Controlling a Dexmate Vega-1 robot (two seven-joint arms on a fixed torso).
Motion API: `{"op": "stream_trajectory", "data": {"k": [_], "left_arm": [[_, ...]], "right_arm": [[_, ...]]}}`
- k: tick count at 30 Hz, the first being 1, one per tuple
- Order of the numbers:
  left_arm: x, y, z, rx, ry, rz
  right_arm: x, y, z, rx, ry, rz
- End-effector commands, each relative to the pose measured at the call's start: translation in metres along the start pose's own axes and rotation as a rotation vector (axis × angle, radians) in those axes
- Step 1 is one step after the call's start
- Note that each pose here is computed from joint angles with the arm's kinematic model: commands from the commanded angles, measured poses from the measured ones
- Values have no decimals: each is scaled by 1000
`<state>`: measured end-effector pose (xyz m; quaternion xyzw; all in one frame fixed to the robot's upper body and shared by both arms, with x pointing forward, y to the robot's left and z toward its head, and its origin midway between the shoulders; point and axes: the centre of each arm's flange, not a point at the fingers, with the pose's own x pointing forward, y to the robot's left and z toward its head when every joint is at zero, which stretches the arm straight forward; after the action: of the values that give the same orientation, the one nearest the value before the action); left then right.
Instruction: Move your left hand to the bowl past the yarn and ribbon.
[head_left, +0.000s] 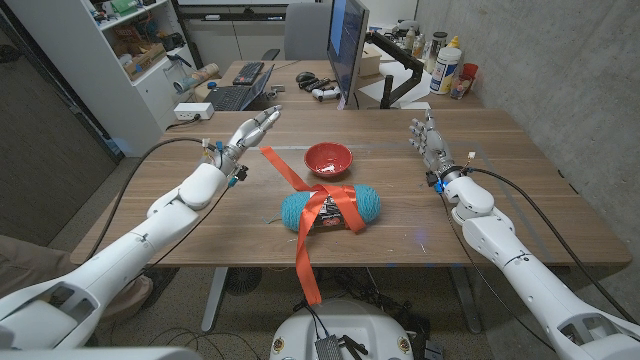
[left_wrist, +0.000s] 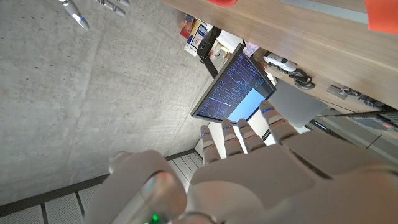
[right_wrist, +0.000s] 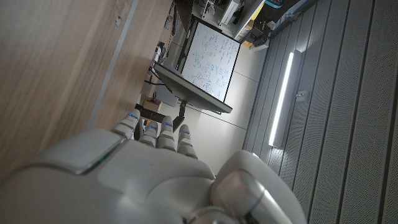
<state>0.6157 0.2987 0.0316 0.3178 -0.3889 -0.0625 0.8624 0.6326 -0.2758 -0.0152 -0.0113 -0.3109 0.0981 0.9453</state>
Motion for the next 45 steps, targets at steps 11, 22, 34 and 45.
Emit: {"op": "stream_trajectory", "data": {"k": [11,22,34,45], "left_arm": [[16,23,36,427,-122,-6],[20,20,43,557,-159,-49],[29,7,53,712,-234,-78],[35,-1,56,751,-257,-105]], "right_arm": [[2,-2,1,-2,4,4],[-2,-9,-3,7,10,-6],[3,-11,0,0,1,9],[3,-14,2,-22,5,8]]}}
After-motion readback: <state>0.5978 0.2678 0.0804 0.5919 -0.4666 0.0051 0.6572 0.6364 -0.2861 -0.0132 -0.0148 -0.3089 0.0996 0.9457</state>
